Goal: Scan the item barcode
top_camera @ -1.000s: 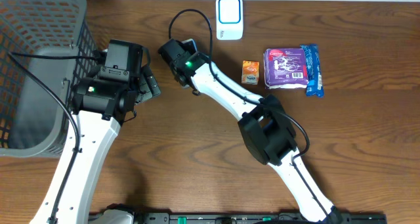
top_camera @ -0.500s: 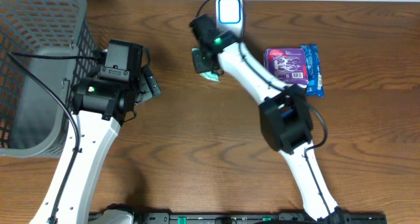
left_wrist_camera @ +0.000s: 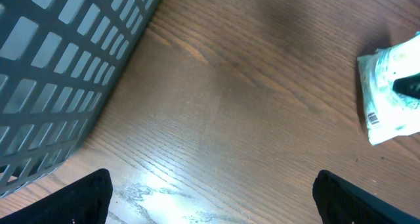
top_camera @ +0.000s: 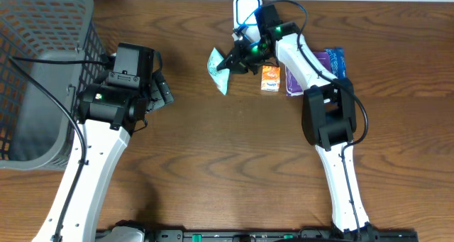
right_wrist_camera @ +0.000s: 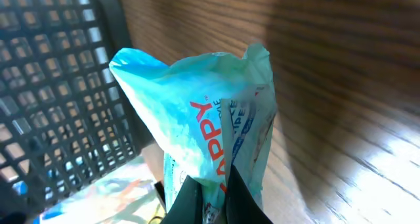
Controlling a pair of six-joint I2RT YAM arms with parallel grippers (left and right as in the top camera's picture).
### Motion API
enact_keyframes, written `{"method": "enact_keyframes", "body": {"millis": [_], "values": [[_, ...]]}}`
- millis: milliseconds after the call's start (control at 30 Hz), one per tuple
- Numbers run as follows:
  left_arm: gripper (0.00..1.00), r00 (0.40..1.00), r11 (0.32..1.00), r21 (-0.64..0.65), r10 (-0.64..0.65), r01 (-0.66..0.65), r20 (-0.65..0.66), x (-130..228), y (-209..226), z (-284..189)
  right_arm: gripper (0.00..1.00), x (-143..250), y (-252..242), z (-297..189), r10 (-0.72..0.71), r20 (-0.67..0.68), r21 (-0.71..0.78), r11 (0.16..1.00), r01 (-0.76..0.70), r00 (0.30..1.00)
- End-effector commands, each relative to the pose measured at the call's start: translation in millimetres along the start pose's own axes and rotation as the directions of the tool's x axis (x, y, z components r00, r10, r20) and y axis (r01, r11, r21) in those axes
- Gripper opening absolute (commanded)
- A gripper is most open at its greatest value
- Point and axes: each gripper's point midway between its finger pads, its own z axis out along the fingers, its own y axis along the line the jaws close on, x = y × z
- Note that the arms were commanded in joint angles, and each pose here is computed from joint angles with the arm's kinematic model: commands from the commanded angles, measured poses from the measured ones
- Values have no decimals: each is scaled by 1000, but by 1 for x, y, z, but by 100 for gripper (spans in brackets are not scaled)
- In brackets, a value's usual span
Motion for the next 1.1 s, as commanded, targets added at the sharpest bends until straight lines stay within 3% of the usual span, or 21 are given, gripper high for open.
{"method": "enact_keyframes", "body": {"millis": [0, 100, 167, 300, 533, 633, 700, 800, 967, 1067], "values": [[98, 1000, 1000, 1, -10, 10, -6, 0, 0, 0, 1, -1, -36, 2, 111, 51, 166, 979, -118, 992], [98, 1000, 1000, 1, -10, 10, -6, 0, 0, 0, 13, -2, -58, -3, 112, 90, 284, 950, -133, 990], [98, 1000, 1000, 1, -10, 10, -6, 0, 0, 0, 32, -2, -71, -10, 107, 110, 358, 923, -140, 988], [98, 1000, 1000, 1, -10, 10, -6, 0, 0, 0, 38, -6, -75, -48, 37, 155, 542, 832, -116, 987], [98, 1000, 1000, 1, -10, 10, -6, 0, 0, 0, 37, -1, -14, -92, -143, 112, 610, 791, 45, 983], [98, 1000, 1000, 1, -10, 10, -6, 0, 0, 0, 31, 10, 1, -77, -163, 72, 601, 794, 87, 984], [98, 1000, 1000, 1, -10, 10, -6, 0, 0, 0, 20, 20, 5, -59, -177, 29, 603, 788, 124, 984], [98, 1000, 1000, 1, -10, 10, -6, 0, 0, 0, 11, 29, 6, -40, -188, -11, 609, 778, 156, 982], [98, 1000, 1000, 1, -10, 10, -6, 0, 0, 0, 8, 36, -2, -2, -245, -52, 659, 720, 217, 968], [98, 1000, 1000, 1, -10, 10, -6, 0, 0, 0, 3, 33, -25, 2, -213, 8, 749, 649, 135, 977]]}}
